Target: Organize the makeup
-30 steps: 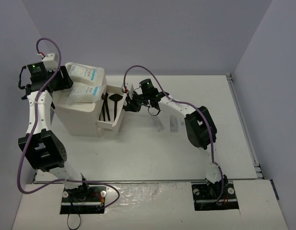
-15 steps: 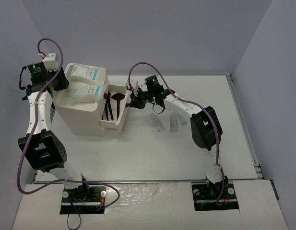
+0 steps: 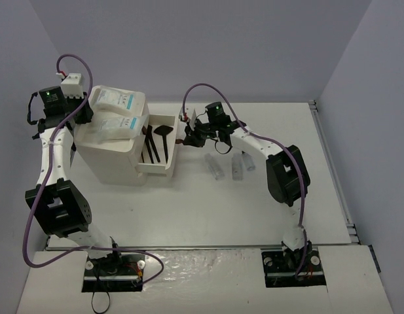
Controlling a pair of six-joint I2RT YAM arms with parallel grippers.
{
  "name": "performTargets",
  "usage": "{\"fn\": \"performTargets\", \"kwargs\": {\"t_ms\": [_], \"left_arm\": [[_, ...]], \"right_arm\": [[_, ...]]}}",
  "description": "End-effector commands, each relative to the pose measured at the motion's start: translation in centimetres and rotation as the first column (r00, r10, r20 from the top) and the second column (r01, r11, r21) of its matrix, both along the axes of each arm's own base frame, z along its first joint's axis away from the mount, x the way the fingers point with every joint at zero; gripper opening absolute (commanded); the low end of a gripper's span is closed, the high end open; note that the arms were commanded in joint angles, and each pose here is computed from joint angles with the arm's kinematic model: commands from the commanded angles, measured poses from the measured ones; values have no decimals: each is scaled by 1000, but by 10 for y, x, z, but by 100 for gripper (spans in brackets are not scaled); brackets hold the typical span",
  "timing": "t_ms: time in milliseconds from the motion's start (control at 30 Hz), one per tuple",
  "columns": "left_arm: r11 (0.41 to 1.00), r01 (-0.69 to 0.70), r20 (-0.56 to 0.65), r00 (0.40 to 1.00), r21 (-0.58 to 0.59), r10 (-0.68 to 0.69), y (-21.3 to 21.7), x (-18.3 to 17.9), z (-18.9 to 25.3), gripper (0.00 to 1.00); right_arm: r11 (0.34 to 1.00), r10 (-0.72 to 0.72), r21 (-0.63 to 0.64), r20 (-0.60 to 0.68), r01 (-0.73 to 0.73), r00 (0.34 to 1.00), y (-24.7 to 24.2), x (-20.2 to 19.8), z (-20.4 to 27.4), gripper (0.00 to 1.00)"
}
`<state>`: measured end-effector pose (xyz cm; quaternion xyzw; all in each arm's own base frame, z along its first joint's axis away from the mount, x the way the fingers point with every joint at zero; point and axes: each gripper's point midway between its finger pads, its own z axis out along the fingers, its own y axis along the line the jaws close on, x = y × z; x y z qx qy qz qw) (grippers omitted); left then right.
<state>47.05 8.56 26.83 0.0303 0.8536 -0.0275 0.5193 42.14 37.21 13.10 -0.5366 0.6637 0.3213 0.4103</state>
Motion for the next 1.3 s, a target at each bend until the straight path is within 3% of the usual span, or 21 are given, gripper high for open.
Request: {"fn": "performTargets", "kwargs": {"t_ms": [0, 967, 1100, 1267], "left_arm": [[997, 59, -76, 995, -51, -63, -22, -11, -25, 0], [975, 65, -68, 994, -214, -81, -49, -2, -27, 0], [974, 64, -71, 994, -216, -81, -50, -2, -27, 0], [977, 51, -72, 995, -205, -67, -47, -2, -27, 0]], "right_arm": [[994, 9, 110, 165, -27, 986, -6, 6, 78, 0], [969, 161, 169, 107, -177, 981, 80, -21, 71, 0], [982, 76, 164, 109, -94, 991, 74, -9, 77, 0], [980, -46, 197, 164, 13, 985, 40, 5, 119, 9]]}}
